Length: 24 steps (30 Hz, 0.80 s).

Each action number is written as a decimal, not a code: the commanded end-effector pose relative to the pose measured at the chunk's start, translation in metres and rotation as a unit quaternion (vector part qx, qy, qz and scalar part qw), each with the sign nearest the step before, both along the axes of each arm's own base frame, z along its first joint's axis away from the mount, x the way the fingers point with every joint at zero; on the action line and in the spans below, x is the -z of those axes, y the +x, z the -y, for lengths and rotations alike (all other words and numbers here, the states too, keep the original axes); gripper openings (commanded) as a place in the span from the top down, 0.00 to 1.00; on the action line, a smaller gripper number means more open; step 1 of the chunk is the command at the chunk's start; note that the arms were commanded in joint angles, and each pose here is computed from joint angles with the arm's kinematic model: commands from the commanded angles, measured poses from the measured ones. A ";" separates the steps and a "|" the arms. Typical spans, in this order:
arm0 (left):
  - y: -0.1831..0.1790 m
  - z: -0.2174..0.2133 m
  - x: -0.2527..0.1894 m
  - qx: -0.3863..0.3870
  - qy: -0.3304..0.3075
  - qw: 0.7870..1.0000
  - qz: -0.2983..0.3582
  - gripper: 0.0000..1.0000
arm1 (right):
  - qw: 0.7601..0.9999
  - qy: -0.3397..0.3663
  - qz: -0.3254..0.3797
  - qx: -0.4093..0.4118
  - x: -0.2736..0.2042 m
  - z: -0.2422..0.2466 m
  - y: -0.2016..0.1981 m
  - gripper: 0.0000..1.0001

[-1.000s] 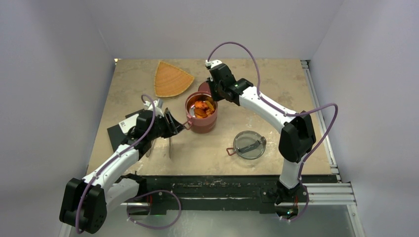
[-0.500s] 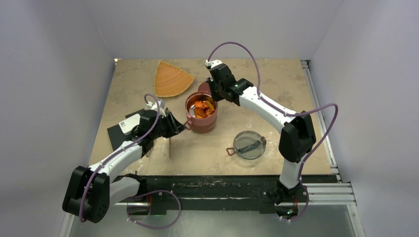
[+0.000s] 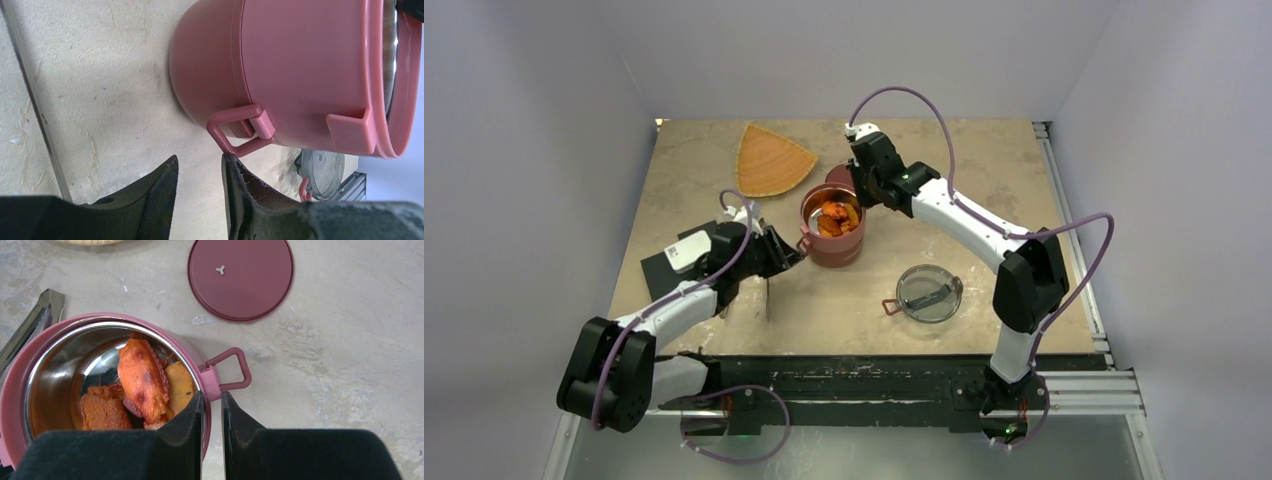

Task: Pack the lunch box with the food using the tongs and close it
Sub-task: Close the fastener on the packing box.

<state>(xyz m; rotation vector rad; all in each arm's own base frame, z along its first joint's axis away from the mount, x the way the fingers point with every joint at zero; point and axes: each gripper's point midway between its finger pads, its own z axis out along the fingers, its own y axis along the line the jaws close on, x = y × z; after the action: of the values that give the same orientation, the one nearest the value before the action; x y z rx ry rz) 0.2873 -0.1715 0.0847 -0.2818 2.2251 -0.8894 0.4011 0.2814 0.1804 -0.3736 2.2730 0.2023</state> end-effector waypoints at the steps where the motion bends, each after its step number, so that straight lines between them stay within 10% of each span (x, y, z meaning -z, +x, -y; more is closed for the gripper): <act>1: 0.007 0.008 -0.010 0.006 -0.019 0.999 0.026 0.63 | 0.999 0.004 0.026 0.022 -0.021 0.012 0.001 1.00; 24: 0.023 0.007 -0.012 -0.002 -0.001 1.000 0.029 0.64 | 0.996 0.003 0.091 0.024 -0.056 0.015 0.006 1.00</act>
<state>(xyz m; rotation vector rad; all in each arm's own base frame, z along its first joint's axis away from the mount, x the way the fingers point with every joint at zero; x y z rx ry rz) 0.2950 -0.1742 0.0743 -0.2962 2.2404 -0.8872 0.3965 0.2720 0.1819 -0.3814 2.2512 0.1483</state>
